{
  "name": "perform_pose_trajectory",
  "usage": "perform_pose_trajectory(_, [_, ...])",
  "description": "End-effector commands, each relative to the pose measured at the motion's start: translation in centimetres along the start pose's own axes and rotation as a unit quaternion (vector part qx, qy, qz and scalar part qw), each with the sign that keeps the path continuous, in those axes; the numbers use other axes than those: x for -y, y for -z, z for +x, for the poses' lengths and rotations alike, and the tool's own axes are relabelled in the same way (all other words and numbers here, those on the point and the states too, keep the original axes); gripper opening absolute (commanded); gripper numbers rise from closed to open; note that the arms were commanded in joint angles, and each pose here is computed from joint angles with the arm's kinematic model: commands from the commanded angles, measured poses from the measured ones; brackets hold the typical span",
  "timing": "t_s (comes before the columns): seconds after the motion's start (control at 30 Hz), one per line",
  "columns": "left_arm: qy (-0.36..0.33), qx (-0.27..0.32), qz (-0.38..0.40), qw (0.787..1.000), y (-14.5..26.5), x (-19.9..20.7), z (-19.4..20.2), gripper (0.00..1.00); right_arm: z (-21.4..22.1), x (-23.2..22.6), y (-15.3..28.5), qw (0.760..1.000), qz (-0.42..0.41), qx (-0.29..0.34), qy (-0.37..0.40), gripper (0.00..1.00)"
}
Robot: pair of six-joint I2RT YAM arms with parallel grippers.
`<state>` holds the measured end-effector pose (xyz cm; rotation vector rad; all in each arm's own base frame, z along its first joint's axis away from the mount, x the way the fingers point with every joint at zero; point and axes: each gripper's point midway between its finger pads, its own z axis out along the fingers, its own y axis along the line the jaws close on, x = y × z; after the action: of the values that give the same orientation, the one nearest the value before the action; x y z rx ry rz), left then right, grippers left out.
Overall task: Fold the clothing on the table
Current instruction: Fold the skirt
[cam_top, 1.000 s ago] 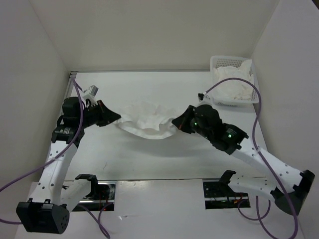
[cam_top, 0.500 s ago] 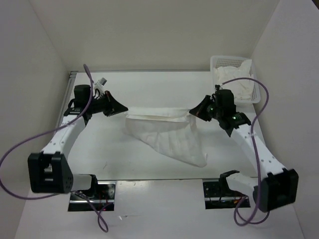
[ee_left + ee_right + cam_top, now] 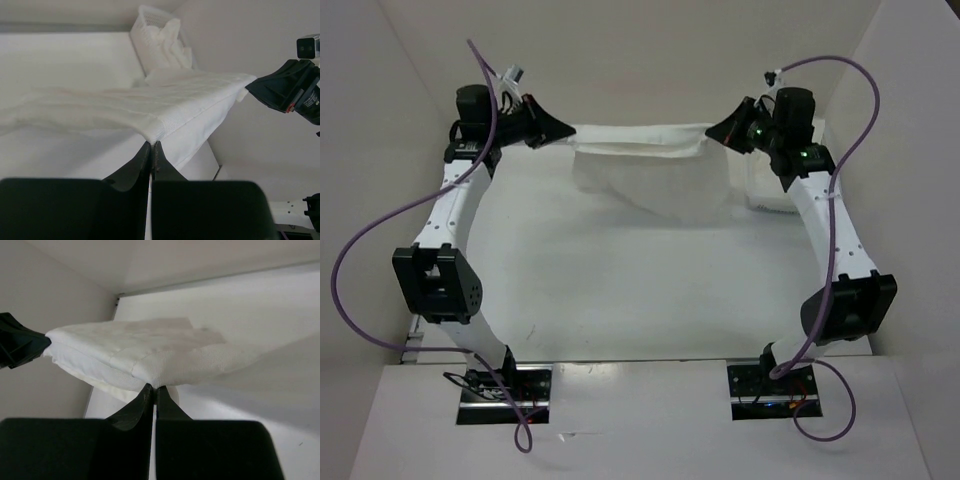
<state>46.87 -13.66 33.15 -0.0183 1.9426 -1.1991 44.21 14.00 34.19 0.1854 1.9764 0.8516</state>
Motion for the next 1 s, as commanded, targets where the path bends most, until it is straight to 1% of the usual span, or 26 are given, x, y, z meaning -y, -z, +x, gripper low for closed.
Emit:
perform_pose_trajectory(0.0, [-0.060,0.074,-0.028,0.995,3.4,0.4,-6.1,0.00,-6.7,0.7,3.1,0.994,0.041,0.090,0.052,0.00])
perform_pose_trajectory(0.07, [-0.068,0.080,-0.030,0.994,4.3,0.8,-6.1,0.00,-6.6,0.1,3.6,0.994,0.033,0.087,0.059,0.00])
perform_pose_trajectory(0.1, [-0.066,0.074,-0.034,0.994,4.7,0.5,-4.7,0.00,-4.8,1.6,3.0,0.996,0.045,0.066,0.049,0.00])
perform_pose_trajectory(0.17, [-0.058,0.071,-0.042,0.995,5.0,-0.4,-2.9,0.00,-3.1,2.0,3.5,0.997,0.045,0.055,0.040,0.00])
perform_pose_trajectory(0.2, [-0.059,0.075,-0.044,0.994,5.7,-0.1,-2.0,0.00,-0.6,4.0,3.0,0.997,0.062,0.027,0.025,0.00])
perform_pose_trajectory(0.23, [-0.024,0.049,-0.061,0.997,5.4,-2.8,1.4,0.00,0.8,4.5,2.8,0.998,0.058,0.011,0.020,0.00])
perform_pose_trajectory(0.27, [-0.016,0.043,-0.065,0.997,5.5,-3.6,2.8,0.00,2.2,4.8,3.2,0.998,0.058,0.000,0.009,0.00])
perform_pose_trajectory(0.3, [-0.007,0.037,-0.069,0.997,6.0,-3.8,4.4,0.00,5.7,6.7,3.0,0.997,0.072,-0.038,-0.017,0.00])
perform_pose_trajectory(0.33, [0.032,0.009,-0.087,0.996,6.1,-6.3,8.2,0.00,7.6,7.1,3.2,0.995,0.067,-0.060,-0.032,0.00])
perform_pose_trajectory(0.37, [0.047,-0.006,-0.092,0.995,6.1,-6.9,10.2,0.00,8.7,7.3,3.9,0.995,0.069,-0.064,-0.035,0.00])
perform_pose_trajectory(0.4, [0.050,-0.009,-0.093,0.994,6.6,-6.9,11.5,0.00,12.5,8.4,4.2,0.989,0.081,-0.103,-0.062,0.00])
perform_pose_trajectory(0.43, [0.057,-0.024,-0.098,0.993,6.4,-7.0,13.6,0.00,14.6,8.4,4.7,0.986,0.084,-0.126,-0.066,0.00])
perform_pose_trajectory(0.47, [0.076,-0.043,-0.105,0.991,7.0,-7.4,16.3,0.00,15.5,7.8,5.9,0.986,0.080,-0.127,-0.068,0.00])
perform_pose_trajectory(0.5, [0.081,-0.049,-0.111,0.989,7.3,-7.4,17.6,0.00,18.1,8.4,6.7,0.980,0.091,-0.151,-0.088,0.00])
perform_pose_trajectory(0.53, [0.088,-0.050,-0.112,0.989,7.7,-7.3,18.4,0.00,19.5,7.9,7.5,0.978,0.090,-0.163,-0.093,0.00])
perform_pose_trajectory(0.57, [0.092,-0.054,-0.108,0.988,8.5,-6.1,19.4,0.00,21.4,7.6,9.3,0.975,0.090,-0.176,-0.104,0.00])
perform_pose_trajectory(0.63, [0.115,-0.071,-0.126,0.983,9.9,-6.1,22.0,0.00,23.4,6.6,11.1,0.968,0.084,-0.191,-0.139,0.00])
perform_pose_trajectory(0.67, [0.102,-0.064,-0.121,0.985,10.9,-4.9,22.2,0.00,24.9,5.7,13.0,0.966,0.076,-0.200,-0.148,0.00])
perform_pose_trajectory(0.7, [0.102,-0.071,-0.125,0.984,11.5,-4.5,22.8,0.00,25.7,5.2,13.9,0.959,0.080,-0.208,-0.174,0.00])
perform_pose_trajectory(0.73, [0.114,-0.098,-0.138,0.979,12.3,-4.9,24.8,0.00,26.5,4.8,14.7,0.955,0.087,-0.218,-0.182,0.00])
perform_pose_trajectory(0.77, [0.118,-0.108,-0.131,0.978,12.7,-4.2,25.6,0.00,28.9,4.5,15.8,0.944,0.092,-0.251,-0.193,0.00])
perform_pose_trajectory(0.8, [0.124,-0.117,-0.119,0.978,12.9,-3.8,26.4,0.00,28.8,3.4,17.2,0.950,0.070,-0.230,-0.198,0.00])
perform_pose_trajectory(0.83, [0.140,-0.131,-0.104,0.976,13.3,-3.0,27.3,0.00,29.2,2.6,18.0,0.941,0.068,-0.225,-0.242,0.00])
perform_pose_trajectory(0.9, [0.144,-0.128,-0.104,0.976,13.9,-2.5,27.8,0.00,30.8,2.0,19.8,0.930,0.061,-0.236,-0.274,0.00])
perform_pose_trajectory(0.93, [0.139,-0.119,-0.104,0.978,14.0,-2.2,27.6,0.00,30.3,1.3,20.7,0.931,0.045,-0.216,-0.292,0.00])
perform_pose_trajectory(0.97, [0.143,-0.116,-0.110,0.977,14.0,-2.3,27.5,0.00,30.7,1.5,21.0,0.928,0.048,-0.216,-0.299,0.00])
